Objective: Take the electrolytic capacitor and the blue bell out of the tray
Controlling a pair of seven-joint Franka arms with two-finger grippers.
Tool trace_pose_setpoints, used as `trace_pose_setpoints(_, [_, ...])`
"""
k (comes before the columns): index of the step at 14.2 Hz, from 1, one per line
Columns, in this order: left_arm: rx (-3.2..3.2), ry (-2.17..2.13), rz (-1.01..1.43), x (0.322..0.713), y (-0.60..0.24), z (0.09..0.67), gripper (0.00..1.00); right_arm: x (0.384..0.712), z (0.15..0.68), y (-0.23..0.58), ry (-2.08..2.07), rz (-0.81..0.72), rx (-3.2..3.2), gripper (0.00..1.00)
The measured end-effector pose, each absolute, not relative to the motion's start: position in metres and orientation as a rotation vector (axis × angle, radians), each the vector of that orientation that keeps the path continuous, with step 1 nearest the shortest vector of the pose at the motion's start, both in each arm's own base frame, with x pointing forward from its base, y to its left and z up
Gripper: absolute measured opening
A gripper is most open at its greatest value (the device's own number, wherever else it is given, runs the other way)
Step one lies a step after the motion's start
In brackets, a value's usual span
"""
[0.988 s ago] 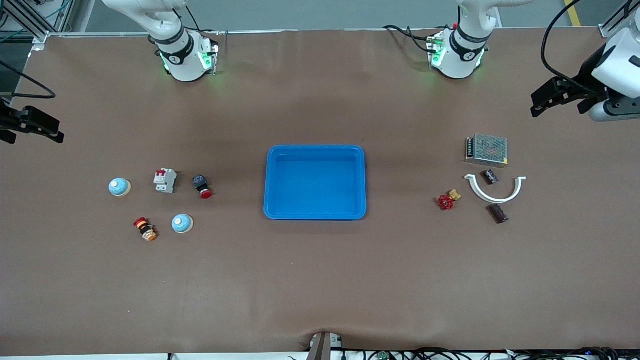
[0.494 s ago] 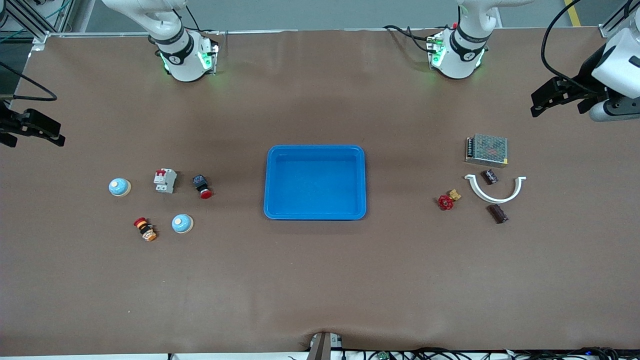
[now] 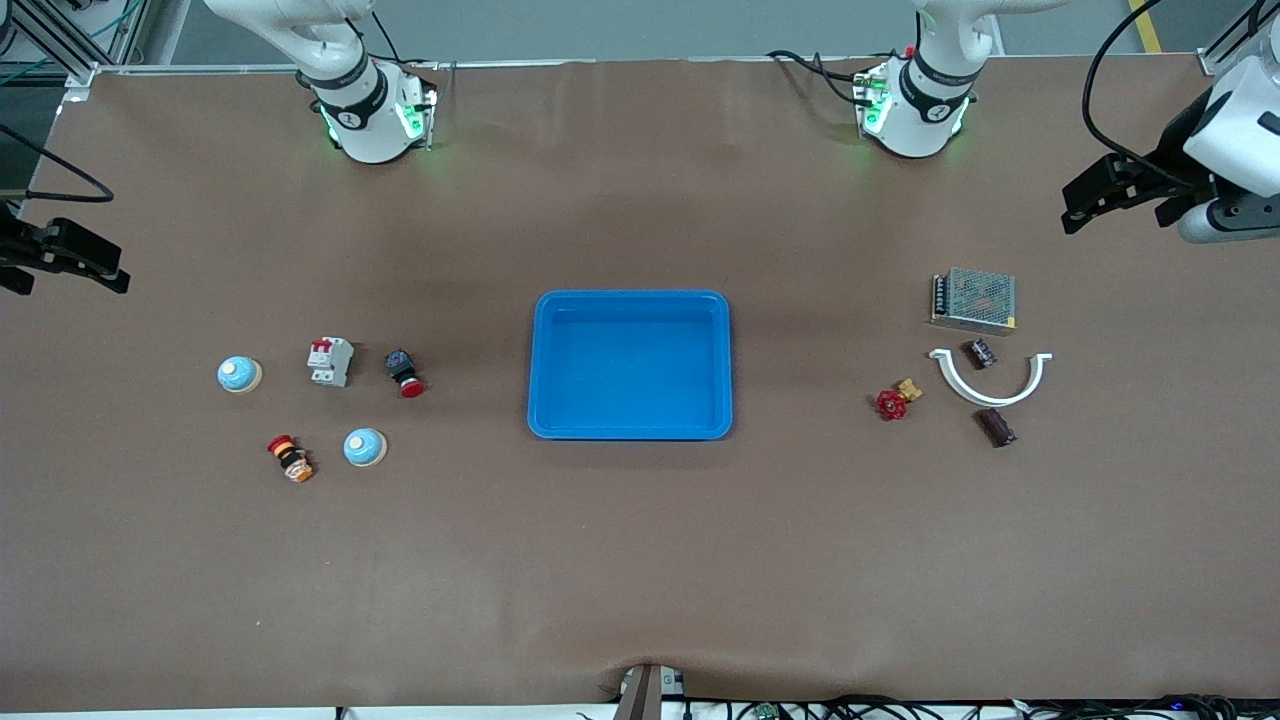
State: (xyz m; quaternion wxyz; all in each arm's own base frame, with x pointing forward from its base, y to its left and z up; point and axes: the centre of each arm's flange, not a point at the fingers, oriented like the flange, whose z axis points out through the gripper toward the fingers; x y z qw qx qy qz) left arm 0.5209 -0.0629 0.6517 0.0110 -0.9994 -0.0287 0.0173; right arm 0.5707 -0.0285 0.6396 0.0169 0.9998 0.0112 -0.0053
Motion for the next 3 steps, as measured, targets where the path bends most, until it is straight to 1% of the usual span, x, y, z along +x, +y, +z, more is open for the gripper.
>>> trace_pose_setpoints(3, [-3.118, -0.092, 0.052, 0.5210, -0.0622, 0.6522, 1.00, 0.5712, 0.6388, -0.0264, 0.040, -0.018, 3.109, 1.00])
